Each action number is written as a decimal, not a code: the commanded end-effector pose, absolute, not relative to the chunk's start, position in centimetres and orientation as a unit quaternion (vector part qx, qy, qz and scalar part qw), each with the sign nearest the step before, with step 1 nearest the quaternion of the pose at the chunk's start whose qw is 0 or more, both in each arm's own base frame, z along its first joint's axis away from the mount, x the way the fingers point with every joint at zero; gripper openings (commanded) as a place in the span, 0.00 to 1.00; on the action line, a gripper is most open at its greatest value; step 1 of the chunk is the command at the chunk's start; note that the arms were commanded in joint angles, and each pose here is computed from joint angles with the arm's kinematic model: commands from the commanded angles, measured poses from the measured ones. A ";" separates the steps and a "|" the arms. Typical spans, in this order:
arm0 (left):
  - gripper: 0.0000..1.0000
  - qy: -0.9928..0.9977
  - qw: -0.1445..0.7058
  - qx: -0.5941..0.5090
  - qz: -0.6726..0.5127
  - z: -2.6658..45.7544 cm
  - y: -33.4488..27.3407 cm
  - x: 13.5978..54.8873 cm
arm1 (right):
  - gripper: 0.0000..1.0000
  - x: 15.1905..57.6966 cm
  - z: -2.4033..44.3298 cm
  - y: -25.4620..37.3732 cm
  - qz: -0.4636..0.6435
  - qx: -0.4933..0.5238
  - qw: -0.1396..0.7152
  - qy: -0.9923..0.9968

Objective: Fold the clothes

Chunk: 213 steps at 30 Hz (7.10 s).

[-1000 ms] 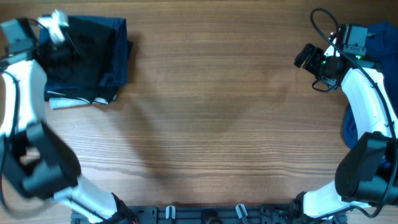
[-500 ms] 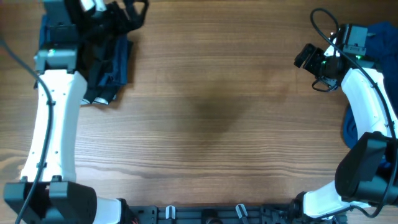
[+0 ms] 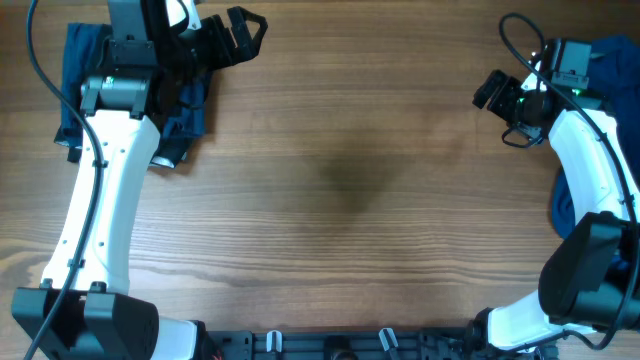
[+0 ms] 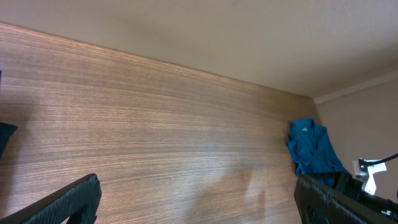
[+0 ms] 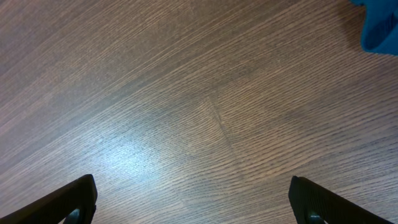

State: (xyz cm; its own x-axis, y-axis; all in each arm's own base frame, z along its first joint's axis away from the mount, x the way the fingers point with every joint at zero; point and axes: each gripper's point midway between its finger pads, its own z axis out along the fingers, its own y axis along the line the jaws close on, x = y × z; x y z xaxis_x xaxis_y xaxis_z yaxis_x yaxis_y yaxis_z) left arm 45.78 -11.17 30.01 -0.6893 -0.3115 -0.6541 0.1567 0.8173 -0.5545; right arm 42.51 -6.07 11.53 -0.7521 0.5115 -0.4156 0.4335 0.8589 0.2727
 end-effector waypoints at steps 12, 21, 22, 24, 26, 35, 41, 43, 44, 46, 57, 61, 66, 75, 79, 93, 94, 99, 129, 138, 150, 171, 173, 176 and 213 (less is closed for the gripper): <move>1.00 0.871 0.389 -0.050 -0.295 29.6 -11.1 46.0 | 1.00 42.4 15.4 -6.2 0.073 0.247 0.291 0.921; 1.00 0.871 0.389 -0.050 -0.295 29.6 -11.1 46.0 | 0.99 38.5 30.1 -2.7 0.102 0.188 0.460 0.862; 1.00 0.871 0.389 -0.050 -0.295 29.6 -11.1 46.0 | 0.99 37.6 31.7 -2.1 0.107 0.179 0.479 0.852; 1.00 0.871 0.389 -0.050 -0.295 29.6 -11.1 46.0 | 1.00 35.5 35.1 -0.9 0.118 0.159 0.519 0.831; 1.00 0.871 0.389 -0.050 -0.295 29.6 -11.1 46.0 | 1.00 33.3 38.0 -0.3 0.117 0.149 0.557 0.808; 1.00 0.871 0.389 -0.050 -0.295 29.6 -11.1 46.0 | 0.99 22.3 44.6 1.4 0.133 0.119 0.676 0.715; 1.00 0.871 0.389 -0.050 -0.295 29.6 -11.1 46.0 | 1.00 18.4 39.4 0.9 0.143 0.114 0.691 0.700; 1.00 0.871 0.389 -0.050 -0.295 29.6 -11.1 46.0 | 1.00 18.1 38.1 0.7 0.145 0.118 0.702 0.688; 1.00 0.871 0.389 -0.050 -0.295 29.6 -11.1 46.0 | 1.00 17.9 37.1 0.4 0.146 0.122 0.721 0.666; 1.00 0.871 0.389 -0.050 -0.295 29.6 -11.1 46.0 | 0.99 17.9 36.3 0.2 0.146 0.125 0.737 0.648; 1.00 0.871 0.389 -0.050 -0.295 29.6 -11.1 46.0 | 0.99 21.1 30.4 -1.1 0.127 0.147 0.781 0.594; 1.00 0.871 0.389 -0.050 -0.295 29.6 -11.1 46.0 | 0.99 22.2 28.3 -1.0 0.127 0.146 0.781 0.593; 1.00 0.871 0.389 -0.050 -0.295 29.6 -11.1 46.0 | 0.99 23.1 26.2 -0.9 0.132 0.142 0.791 0.580; 1.00 0.871 0.389 -0.050 -0.295 29.6 -11.1 46.0 | 0.99 23.8 23.9 0.7 0.095 0.062 0.789 0.604; 1.00 0.871 0.389 -0.050 -0.295 29.6 -11.1 46.0 | 1.00 24.1 22.3 2.1 0.054 -0.018 0.772 0.633; 1.00 0.871 0.389 -0.050 -0.295 29.6 -11.1 46.0 | 1.00 24.6 17.6 1.7 0.014 -0.044 0.709 0.704; 1.00 0.871 0.389 -0.050 -0.295 29.6 -11.1 46.0 | 0.99 24.6 17.6 1.7 0.009 -0.050 0.708 0.704; 1.00 0.871 0.389 -0.050 -0.295 29.6 -11.1 46.0 | 1.00 24.6 17.6 1.4 0.006 -0.042 0.709 0.704; 1.00 0.877 0.378 -0.053 -0.293 29.0 -11.1 45.7 | 1.00 24.6 17.6 1.4 0.007 -0.042 0.708 0.705; 1.00 0.855 0.425 -0.037 -0.295 35.4 -10.6 40.5 | 1.00 24.6 17.6 1.4 0.007 -0.042 0.708 0.705; 1.00 0.819 0.518 -0.067 -0.237 37.4 -6.7 29.5 | 0.99 24.6 17.6 1.4 0.006 -0.042 0.708 0.705; 1.00 0.761 0.607 -0.080 -0.212 20.2 -4.5 23.9 | 1.00 24.6 17.6 1.4 0.007 -0.042 0.708 0.705; 1.00 0.746 0.627 -0.081 -0.211 19.1 -4.3 24.3 | 1.00 24.6 17.6 1.4 0.007 -0.042 0.708 0.705; 1.00 0.733 0.642 -0.081 -0.211 18.1 -4.2 24.6 | 1.00 24.6 17.6 1.4 0.007 -0.042 0.708 0.705; 1.00 0.730 0.680 0.052 -0.048 15.7 -3.2 24.4 | 1.00 24.6 17.6 1.4 0.006 -0.042 0.708 0.705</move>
State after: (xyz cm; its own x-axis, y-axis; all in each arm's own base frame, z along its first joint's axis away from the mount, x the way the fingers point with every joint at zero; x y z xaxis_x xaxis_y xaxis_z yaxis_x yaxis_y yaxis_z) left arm 24.38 -3.39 15.93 -0.0758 -0.0111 -0.9971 0.1508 0.9883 -0.0225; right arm 24.72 1.13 17.30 -0.0076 -0.0324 -0.9994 -0.0540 0.9980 -0.0320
